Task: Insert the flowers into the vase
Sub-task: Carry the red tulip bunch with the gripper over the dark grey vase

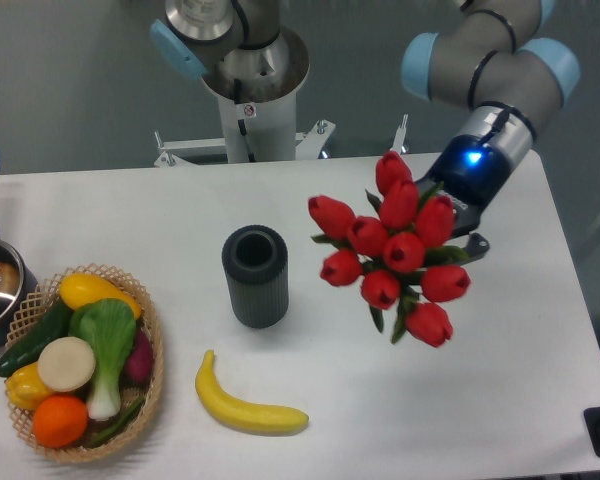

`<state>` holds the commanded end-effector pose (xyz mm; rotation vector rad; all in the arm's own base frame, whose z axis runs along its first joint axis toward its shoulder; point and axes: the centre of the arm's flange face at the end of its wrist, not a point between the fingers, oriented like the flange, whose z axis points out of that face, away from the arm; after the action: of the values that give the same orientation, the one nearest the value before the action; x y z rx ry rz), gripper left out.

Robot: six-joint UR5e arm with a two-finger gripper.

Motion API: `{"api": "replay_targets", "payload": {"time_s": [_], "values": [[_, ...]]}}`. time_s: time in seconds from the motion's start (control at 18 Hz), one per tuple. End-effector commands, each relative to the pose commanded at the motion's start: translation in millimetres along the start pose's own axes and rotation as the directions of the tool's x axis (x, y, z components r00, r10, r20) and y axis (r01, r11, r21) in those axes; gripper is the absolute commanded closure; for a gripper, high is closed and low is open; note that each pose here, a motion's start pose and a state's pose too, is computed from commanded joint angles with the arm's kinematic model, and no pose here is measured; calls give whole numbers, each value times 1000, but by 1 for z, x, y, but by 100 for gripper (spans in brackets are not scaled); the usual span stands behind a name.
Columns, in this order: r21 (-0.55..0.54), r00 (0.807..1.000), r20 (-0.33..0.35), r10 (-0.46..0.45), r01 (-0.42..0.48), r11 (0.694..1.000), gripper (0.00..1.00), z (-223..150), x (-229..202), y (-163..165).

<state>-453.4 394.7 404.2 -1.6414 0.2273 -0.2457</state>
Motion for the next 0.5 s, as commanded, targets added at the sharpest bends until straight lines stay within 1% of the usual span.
{"api": "replay_targets", "payload": {"time_s": [0.28,0.33,0.5], "values": [[14,1000,-23,-17,17,1000,79,8,46,4],[13,999,-37,-20,21,1000,79,15,56,4],[12,998,-49,-27,28,1000,79,19,76,0]]}}
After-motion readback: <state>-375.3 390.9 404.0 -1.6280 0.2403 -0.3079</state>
